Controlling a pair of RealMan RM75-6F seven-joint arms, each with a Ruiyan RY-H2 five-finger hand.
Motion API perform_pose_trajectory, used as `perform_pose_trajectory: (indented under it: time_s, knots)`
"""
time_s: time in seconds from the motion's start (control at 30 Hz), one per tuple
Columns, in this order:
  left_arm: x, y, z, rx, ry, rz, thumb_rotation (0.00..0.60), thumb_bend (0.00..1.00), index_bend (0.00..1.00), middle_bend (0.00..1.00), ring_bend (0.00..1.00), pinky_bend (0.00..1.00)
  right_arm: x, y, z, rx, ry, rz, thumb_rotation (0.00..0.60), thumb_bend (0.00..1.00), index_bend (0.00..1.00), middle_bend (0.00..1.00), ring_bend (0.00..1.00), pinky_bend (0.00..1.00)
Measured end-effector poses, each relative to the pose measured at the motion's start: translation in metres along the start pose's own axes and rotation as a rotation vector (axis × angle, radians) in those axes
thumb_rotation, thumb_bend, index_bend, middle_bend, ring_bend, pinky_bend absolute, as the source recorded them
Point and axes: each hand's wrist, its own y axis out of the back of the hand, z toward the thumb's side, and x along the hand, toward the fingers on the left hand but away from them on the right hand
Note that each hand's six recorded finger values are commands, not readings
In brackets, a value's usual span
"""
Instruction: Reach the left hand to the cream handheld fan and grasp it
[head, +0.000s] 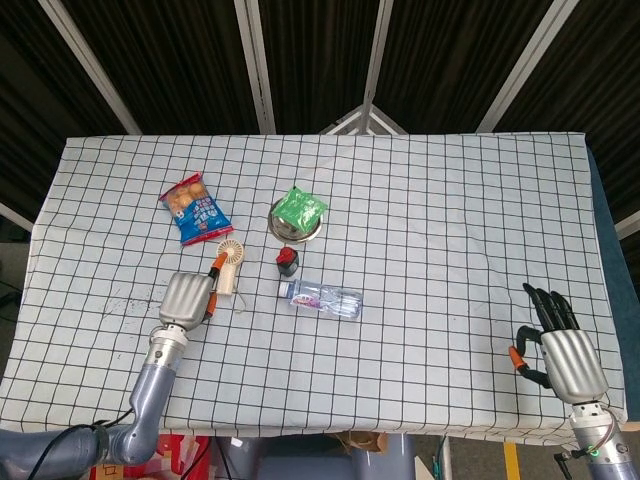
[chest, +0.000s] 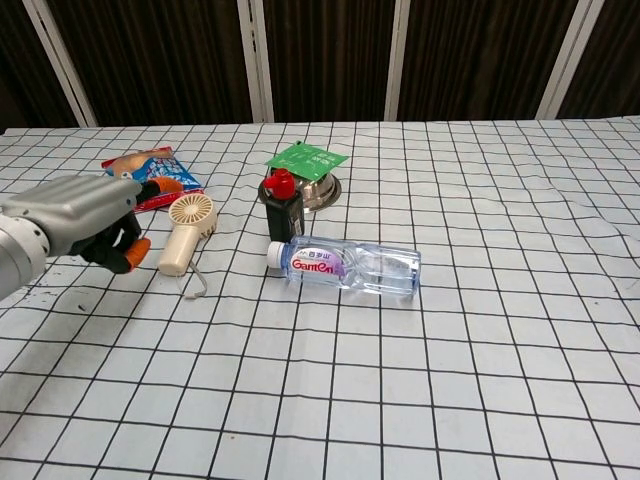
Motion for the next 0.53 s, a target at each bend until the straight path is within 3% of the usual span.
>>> perform_pose_trajectory:
  time_s: [0.07,0.23,0.33,0.53]
  knots:
    - [-0.006,0.013,-0.006,-0.005,-0.006,0.046,0.600,0.37,0.00,0.30,0.31,0.42,0.000,0.000,0.000,0.001,-0.001,0.000,0.600,0.40,0.00,0.00,0.00,0.00]
    - [-0.031,0.039,-0.031,-0.004,-0.017,0.133,0.600,0.23,0.00,0.04,0.04,0.16,0.000,0.000,-0.001,0.005,-0.002,-0.002,0.600,0.40,0.00,0.00,0.00,0.00]
    - [-0.053,0.046,-0.052,-0.013,-0.006,0.161,0.600,0.20,0.00,0.00,0.00,0.06,0.000,0.000,0.000,0.011,-0.002,-0.004,0.600,0.40,0.00,0.00,0.00,0.00]
    - [-0.114,0.053,-0.114,-0.020,0.067,0.199,0.600,0.19,0.00,0.00,0.00,0.04,0.000,0.000,0.001,0.023,0.000,-0.007,0.600,0.40,0.00,0.00,0.00,0.00]
